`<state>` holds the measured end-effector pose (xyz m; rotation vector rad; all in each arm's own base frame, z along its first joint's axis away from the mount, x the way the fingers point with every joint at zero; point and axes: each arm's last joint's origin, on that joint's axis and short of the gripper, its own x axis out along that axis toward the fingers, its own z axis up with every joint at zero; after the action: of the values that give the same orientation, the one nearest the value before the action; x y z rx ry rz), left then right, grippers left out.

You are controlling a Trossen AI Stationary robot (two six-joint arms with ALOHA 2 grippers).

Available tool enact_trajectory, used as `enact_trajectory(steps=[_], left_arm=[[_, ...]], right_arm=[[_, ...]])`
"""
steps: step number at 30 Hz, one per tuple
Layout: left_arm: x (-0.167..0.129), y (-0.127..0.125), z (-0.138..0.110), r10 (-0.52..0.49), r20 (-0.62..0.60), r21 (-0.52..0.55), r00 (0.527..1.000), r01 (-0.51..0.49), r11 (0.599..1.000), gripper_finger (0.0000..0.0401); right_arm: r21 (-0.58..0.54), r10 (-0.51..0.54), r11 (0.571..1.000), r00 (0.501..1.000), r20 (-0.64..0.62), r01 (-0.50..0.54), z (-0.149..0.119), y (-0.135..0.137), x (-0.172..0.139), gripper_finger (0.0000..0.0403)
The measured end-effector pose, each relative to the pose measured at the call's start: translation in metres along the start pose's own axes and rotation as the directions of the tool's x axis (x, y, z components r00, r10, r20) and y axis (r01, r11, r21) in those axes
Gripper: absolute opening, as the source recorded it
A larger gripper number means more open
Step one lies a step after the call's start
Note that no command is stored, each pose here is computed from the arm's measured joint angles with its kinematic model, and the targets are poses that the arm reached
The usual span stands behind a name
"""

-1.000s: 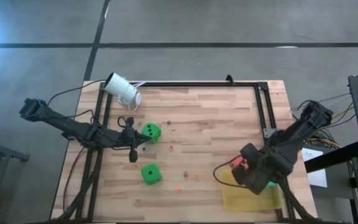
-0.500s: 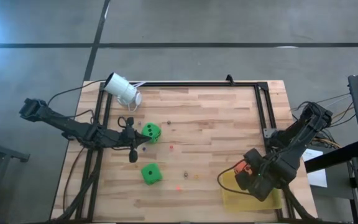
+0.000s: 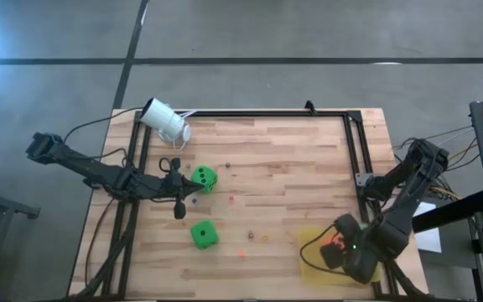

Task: Pick & Place Dice
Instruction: Put the large orange die into the yellow bin

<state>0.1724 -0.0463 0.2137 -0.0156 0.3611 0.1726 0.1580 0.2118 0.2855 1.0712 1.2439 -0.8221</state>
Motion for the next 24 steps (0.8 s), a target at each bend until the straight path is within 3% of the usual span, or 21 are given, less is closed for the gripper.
enact_trajectory(steps=[3,11,18,24], left_arm=[[0.000,0.000,0.000,0.000,-0.002,0.001,1.000,0.000,1.000,0.0006],[0.000,0.000,0.000,0.001,-0.003,0.002,1.000,-0.001,1.000,0.0006],[0.000,0.000,0.000,0.000,0.000,0.000,1.000,0.000,1.000,0.0006],[0.000,0.000,0.000,0.000,0.001,0.013,1.000,0.000,1.000,0.0006]], right_arm=[[0.022,-0.011,1.000,1.000,-0.021,0.011,-0.011,-0.002,0.005,0.0306],[0.002,-0.181,0.983,0.976,-0.119,0.182,-0.036,-0.002,0.021,0.0306],[0.009,-0.329,0.944,0.942,-0.064,0.330,-0.037,-0.007,0.030,0.0306],[0.034,-0.357,0.932,0.930,-0.086,0.361,-0.037,-0.008,0.030,0.0308]])
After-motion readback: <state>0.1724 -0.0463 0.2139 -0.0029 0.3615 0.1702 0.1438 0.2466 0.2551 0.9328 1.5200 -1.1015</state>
